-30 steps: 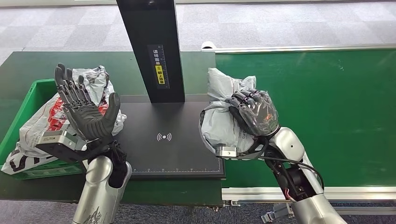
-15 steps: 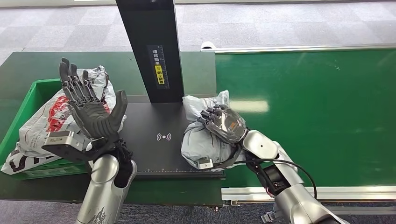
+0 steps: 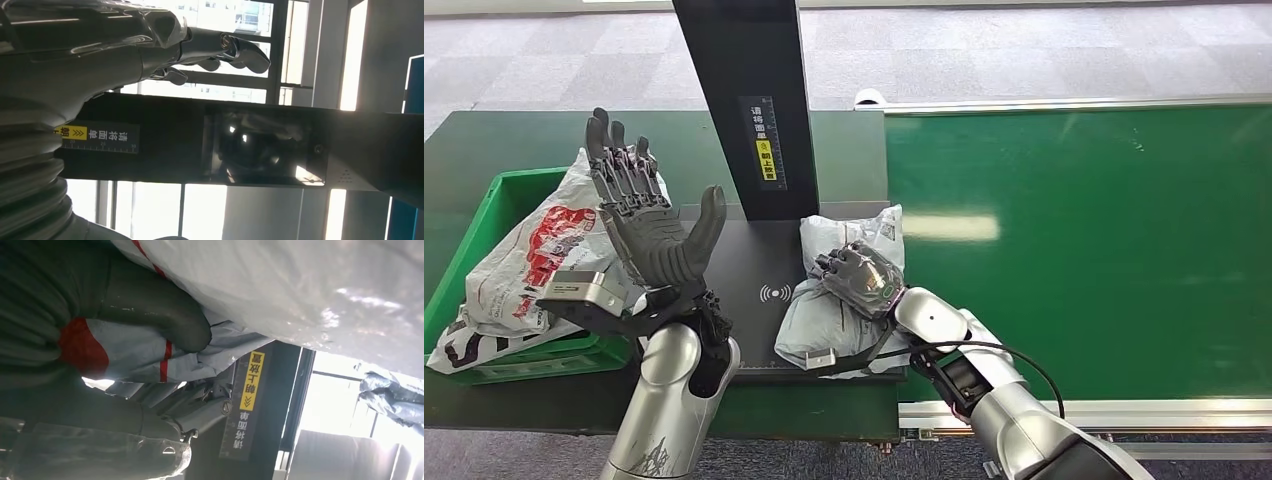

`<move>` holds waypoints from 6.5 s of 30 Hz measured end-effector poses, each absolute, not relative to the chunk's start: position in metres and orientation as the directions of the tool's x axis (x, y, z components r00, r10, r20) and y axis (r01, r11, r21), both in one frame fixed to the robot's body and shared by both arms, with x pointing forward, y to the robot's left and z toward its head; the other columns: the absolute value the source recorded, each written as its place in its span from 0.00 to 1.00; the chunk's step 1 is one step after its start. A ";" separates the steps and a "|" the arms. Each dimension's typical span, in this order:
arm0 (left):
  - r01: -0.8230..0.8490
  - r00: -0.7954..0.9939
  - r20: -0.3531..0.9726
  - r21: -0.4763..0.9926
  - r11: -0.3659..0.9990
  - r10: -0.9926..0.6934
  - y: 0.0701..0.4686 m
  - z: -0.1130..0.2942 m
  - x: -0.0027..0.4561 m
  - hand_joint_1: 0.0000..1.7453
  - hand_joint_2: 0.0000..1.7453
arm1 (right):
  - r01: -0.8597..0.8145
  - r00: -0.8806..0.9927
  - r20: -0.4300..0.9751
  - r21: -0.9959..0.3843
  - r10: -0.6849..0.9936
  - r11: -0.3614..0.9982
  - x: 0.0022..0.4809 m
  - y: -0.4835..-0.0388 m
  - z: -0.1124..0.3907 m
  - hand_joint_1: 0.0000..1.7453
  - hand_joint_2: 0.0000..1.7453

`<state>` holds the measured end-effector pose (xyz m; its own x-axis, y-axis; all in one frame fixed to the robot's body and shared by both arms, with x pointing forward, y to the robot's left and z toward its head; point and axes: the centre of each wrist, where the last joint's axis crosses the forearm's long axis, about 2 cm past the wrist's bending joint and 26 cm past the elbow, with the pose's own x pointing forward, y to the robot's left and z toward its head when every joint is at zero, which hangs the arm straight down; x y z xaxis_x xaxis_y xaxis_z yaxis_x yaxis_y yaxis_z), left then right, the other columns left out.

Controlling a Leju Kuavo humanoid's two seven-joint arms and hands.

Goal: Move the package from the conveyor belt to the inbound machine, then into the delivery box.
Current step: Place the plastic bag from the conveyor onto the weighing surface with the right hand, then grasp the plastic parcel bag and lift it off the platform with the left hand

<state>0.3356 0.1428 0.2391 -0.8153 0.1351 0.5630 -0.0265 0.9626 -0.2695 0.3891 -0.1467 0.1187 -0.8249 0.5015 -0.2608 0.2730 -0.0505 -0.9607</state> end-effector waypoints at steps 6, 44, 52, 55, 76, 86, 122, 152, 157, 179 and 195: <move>-0.019 -0.811 0.567 -0.266 0.964 0.141 0.139 0.239 0.337 0.00 1.00 | 0.258 -0.830 -0.255 -0.964 0.497 -0.064 0.388 -0.144 0.117 1.00 1.00; 0.040 -0.770 0.609 -0.250 0.968 0.189 0.125 0.228 0.341 0.00 1.00 | -0.331 -0.506 0.746 -0.632 0.434 0.701 0.402 -0.140 0.126 0.00 1.00; 0.047 -0.757 0.623 -0.248 0.968 0.196 0.124 0.223 0.342 0.00 1.00 | -0.490 -0.222 0.972 -0.041 -0.080 0.871 0.408 -0.148 0.131 0.00 1.00; 0.051 -0.749 0.630 -0.251 0.967 0.203 0.124 0.221 0.343 0.00 1.00 | -0.485 -0.195 0.960 0.085 -0.202 0.871 0.412 -0.153 0.135 0.00 1.00; 0.170 -0.538 0.834 -0.035 0.985 0.123 0.128 0.158 0.359 0.00 1.00 | -0.364 -0.379 0.884 0.129 -0.273 0.923 0.415 -0.196 0.152 0.00 1.00; 0.273 -0.414 0.890 -0.079 0.959 0.191 0.138 0.142 0.359 0.00 1.00 | -0.084 -0.258 0.936 0.227 -0.241 0.970 0.392 -0.231 0.121 0.00 1.00; 0.379 -0.405 0.890 0.372 0.847 -0.210 0.127 0.128 0.357 0.00 1.00 | 0.040 -0.080 0.990 0.120 -0.117 0.992 0.380 -0.235 0.099 0.00 1.00; 0.499 -0.485 0.396 0.858 0.126 -0.780 0.093 0.112 0.360 1.00 1.00 | -0.013 -0.082 0.996 0.039 -0.040 0.999 0.379 -0.238 0.102 0.00 1.00; 0.485 -0.492 0.389 0.866 0.126 -0.779 0.096 0.114 0.362 1.00 1.00 | -0.029 -0.082 0.995 0.045 -0.048 0.999 0.379 -0.235 0.103 0.00 1.00; -0.088 -0.710 0.369 0.799 0.595 -0.600 0.108 0.138 0.350 1.00 1.00 | -0.038 -0.108 0.990 0.082 -0.086 0.996 0.372 -0.235 0.102 0.00 1.00; -0.403 -0.795 0.222 0.503 0.765 -0.565 0.118 0.189 0.338 1.00 1.00 | -0.024 -0.128 0.986 0.102 -0.104 0.994 0.372 -0.238 0.100 0.00 1.00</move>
<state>0.3380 0.1176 0.1893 -0.7948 -0.5650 0.2216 -0.4033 0.7645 0.5028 0.3716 -0.2381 0.1003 -0.1279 -0.1043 0.9863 -0.0236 0.9945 0.1021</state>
